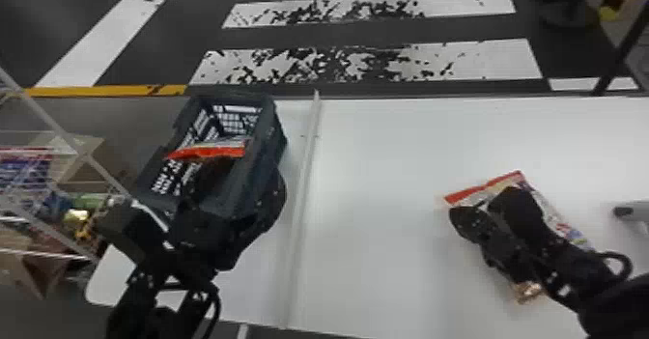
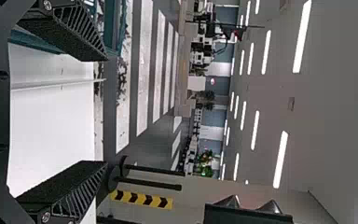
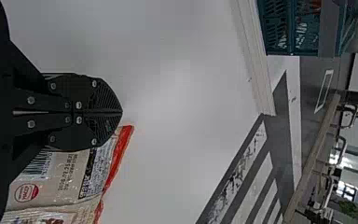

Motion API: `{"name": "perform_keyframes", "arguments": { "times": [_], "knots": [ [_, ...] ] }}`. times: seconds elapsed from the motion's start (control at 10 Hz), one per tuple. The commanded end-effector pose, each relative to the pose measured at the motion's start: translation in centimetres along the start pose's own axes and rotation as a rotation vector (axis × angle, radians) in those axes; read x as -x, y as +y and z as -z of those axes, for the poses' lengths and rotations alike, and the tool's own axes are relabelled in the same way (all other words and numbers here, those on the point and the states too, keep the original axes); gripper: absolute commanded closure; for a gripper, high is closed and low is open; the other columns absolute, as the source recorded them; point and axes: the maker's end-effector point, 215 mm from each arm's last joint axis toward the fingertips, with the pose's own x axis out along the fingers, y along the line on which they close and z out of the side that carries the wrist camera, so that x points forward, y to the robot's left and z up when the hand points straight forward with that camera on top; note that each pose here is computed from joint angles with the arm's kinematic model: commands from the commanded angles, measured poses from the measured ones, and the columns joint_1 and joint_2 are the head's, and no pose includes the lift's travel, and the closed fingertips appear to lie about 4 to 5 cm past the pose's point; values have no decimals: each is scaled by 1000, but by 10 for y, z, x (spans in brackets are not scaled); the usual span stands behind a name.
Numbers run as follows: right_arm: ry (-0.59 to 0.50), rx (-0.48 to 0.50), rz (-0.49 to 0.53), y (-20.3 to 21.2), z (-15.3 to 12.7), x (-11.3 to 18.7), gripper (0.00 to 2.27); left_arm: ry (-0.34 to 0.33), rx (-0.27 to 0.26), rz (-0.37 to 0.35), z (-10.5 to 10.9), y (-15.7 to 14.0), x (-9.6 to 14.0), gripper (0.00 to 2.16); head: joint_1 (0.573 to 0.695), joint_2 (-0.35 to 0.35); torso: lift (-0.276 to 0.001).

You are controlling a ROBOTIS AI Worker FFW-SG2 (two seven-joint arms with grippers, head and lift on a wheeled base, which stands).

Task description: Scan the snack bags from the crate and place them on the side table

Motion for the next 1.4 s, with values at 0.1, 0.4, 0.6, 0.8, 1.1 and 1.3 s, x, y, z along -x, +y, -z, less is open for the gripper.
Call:
{"name": "perform_keyframes", "arguments": {
  "times": [0.1,0.4,0.6,0.8,1.1,1.3],
  "knots": [
    [15,8,16,-11,5,-4,2189,-1,4,-4,0,1,0,87,695,160,-94],
    [29,5,43,-28,11,-7,2189,3,5,-4,2,0,0,87,695,144,-94],
    [35,4,52,-35,13,-8,2189,3,5,-5,2,1,0,87,695,130,-94],
    [44,8,55,-38,17,-8,2189,3,5,-4,2,0,0,87,695,122,-94],
    [38,5,52,-37,17,-6,2189,3,5,-4,2,1,-1,87,695,116,-94],
    [-63,-78,55,-38,-14,20,2115,3,5,-5,2,1,-1,87,695,120,-94]
  ]
}}
